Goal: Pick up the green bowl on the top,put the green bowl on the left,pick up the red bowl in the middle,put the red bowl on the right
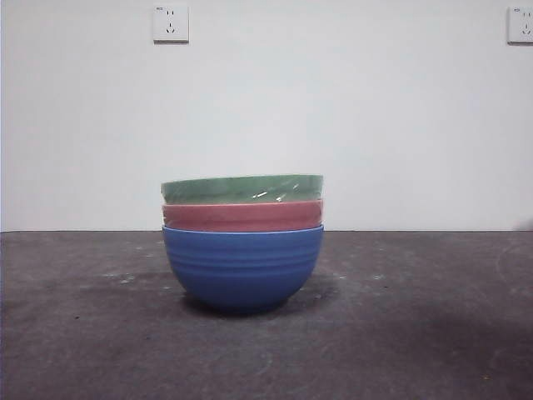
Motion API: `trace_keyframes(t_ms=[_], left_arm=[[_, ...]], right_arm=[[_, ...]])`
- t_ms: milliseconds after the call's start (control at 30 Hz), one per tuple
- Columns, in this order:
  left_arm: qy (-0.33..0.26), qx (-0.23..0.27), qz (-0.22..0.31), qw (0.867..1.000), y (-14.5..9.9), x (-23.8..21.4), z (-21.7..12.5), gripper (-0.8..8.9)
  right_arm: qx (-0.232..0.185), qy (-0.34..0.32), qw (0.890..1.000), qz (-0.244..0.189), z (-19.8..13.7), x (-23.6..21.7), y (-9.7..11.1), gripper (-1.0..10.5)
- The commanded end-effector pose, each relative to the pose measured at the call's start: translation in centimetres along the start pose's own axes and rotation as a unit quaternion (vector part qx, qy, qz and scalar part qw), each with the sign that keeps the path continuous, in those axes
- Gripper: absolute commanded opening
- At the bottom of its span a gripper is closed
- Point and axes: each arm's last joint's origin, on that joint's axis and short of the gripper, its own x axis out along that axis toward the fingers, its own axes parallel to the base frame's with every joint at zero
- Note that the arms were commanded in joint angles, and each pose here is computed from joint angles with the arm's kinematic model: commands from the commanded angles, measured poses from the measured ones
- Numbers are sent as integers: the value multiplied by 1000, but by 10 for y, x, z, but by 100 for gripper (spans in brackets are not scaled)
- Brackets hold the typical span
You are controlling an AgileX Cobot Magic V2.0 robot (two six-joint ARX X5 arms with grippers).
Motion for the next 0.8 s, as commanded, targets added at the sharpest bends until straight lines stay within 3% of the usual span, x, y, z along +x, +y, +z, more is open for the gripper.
trace_keyframes(t_ms=[33, 233, 367, 500, 700, 800], left_arm=[[-10, -4, -6, 1000, -9, -7, 12, -6], [-8, -2, -7, 1000, -24, -18, 34, -6], [5, 2, -9, 1000, -33, -17, 52, -6], [23, 37, -18, 999, -43, -13, 74, -6], [75, 97, -76, 990, -61, 4, 114, -6], [113, 118, -113, 980, -67, 17, 132, -6]], right_arm=[[1, -7, 1000, 3, 18, -5, 10, -12], [-20, 13, 1000, -5, 54, -6, 29, -11], [-55, 26, 998, -9, 81, -2, 42, -11], [-102, 37, 994, -12, 107, 2, 54, -8], [-178, 78, 981, -19, 142, 13, 69, -1], [-211, 116, 971, 4, 153, 21, 75, -1]])
